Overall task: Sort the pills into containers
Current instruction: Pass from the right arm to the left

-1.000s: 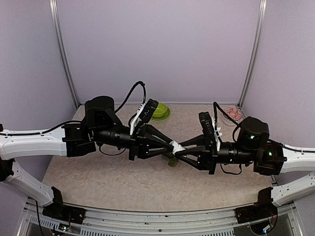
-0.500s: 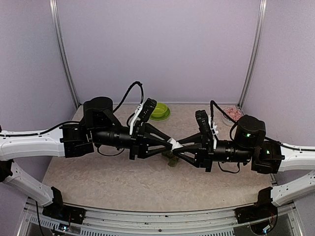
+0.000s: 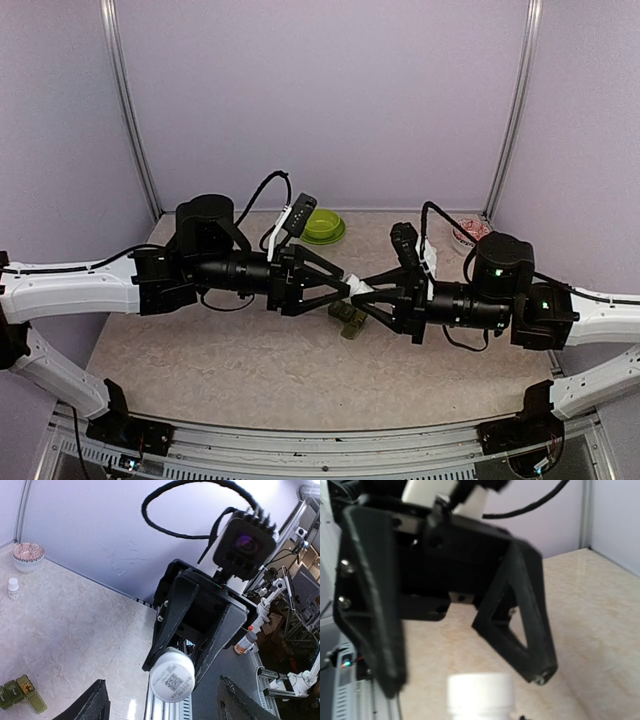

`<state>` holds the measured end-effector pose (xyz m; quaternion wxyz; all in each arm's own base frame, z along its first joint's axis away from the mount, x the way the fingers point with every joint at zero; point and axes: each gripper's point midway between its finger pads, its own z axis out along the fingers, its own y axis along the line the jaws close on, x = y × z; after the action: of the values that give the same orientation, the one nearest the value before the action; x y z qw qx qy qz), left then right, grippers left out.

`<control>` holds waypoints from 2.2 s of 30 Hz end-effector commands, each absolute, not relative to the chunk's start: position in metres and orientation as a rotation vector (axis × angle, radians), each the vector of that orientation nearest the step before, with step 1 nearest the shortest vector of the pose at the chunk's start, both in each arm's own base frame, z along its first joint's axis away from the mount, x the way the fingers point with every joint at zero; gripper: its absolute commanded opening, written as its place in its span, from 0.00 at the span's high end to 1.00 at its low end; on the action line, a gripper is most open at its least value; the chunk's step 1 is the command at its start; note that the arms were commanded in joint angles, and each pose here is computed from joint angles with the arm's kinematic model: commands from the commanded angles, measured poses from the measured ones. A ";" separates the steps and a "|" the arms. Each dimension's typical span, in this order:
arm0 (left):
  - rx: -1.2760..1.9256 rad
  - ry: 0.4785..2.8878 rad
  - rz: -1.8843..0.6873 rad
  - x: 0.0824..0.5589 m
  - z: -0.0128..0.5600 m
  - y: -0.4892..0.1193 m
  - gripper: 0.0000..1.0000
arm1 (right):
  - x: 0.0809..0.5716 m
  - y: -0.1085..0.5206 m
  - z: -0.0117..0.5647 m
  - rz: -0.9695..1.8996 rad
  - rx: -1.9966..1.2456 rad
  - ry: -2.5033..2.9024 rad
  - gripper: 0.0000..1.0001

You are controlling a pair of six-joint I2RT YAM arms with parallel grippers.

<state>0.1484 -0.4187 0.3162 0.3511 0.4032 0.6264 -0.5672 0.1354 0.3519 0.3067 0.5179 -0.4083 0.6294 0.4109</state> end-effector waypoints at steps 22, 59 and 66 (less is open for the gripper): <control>0.993 1.731 -1.524 0.161 0.307 -0.427 0.59 | 0.158 0.352 0.297 0.796 -0.996 1.539 0.86; 0.607 2.037 -0.980 0.279 0.249 -0.369 0.86 | 0.187 0.302 0.293 0.624 -0.810 1.587 0.00; 0.427 2.181 -0.691 0.334 0.207 -0.322 0.86 | 0.208 0.277 0.266 0.517 -0.742 1.666 0.00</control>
<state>0.3040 -0.3502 0.2307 0.3898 0.2034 0.8256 -0.3536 0.1960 0.2960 0.2843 0.5865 -0.3401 0.6894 0.2550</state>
